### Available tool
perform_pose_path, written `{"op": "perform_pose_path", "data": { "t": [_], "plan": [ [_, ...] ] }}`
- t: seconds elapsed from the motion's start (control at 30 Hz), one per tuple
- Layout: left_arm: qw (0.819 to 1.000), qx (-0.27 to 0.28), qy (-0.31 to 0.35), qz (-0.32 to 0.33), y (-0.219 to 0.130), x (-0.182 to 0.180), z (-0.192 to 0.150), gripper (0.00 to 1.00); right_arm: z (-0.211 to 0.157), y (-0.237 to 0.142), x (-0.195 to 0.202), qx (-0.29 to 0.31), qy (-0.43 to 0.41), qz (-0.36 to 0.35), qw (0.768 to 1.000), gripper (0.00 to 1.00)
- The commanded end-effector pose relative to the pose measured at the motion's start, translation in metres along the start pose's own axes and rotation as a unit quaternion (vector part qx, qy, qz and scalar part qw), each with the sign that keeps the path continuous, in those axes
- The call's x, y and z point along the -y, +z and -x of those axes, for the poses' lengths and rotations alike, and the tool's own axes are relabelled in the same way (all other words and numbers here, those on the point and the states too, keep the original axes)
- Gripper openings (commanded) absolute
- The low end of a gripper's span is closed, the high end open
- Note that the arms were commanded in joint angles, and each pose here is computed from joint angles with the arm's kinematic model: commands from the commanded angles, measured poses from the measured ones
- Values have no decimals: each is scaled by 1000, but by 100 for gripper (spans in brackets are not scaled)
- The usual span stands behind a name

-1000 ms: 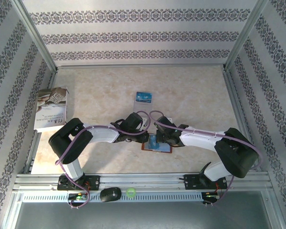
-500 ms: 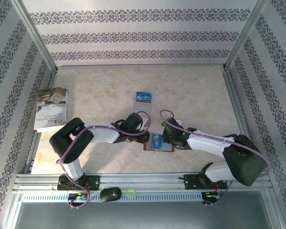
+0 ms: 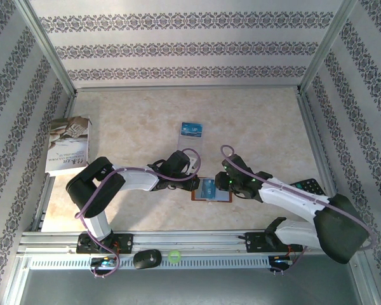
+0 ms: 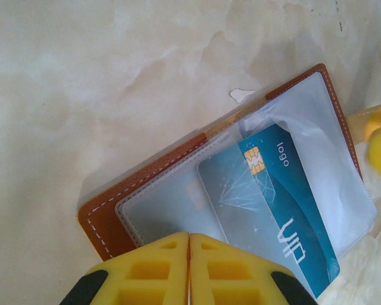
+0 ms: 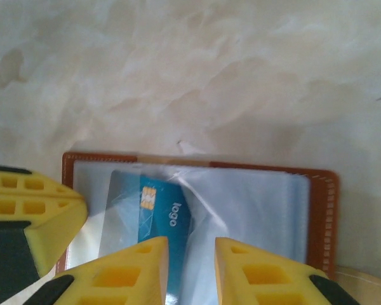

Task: Take the credit cards out of the card holder

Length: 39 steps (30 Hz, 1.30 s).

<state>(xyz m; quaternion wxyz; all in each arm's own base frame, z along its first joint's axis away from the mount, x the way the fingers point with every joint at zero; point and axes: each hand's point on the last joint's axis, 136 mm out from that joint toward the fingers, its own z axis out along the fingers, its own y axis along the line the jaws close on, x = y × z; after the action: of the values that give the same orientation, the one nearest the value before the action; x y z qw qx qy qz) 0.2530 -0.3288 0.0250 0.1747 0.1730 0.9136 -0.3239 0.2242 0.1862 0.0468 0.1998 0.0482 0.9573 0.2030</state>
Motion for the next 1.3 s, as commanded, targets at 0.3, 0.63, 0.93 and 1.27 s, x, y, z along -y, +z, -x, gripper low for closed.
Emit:
{"op": "perform_pose_path", "data": {
  "t": [0.3,0.63,0.93,1.27],
  "plan": [
    [998,-54,-14,38,2,-22,-37,10,-19,19,-4,-57,34,33,997,24],
    [998,-54,-13,38,2,-23,-37,10,-24,25,11,-64,60,14,996,25],
    [998,-59,-13,36,4,-22,-37,10,-25,31,1,-73,57,42,995,15],
    [998,-54,-14,39,1,-22,-36,9,-15,8,26,-22,64,-2,998,0]
  ]
}}
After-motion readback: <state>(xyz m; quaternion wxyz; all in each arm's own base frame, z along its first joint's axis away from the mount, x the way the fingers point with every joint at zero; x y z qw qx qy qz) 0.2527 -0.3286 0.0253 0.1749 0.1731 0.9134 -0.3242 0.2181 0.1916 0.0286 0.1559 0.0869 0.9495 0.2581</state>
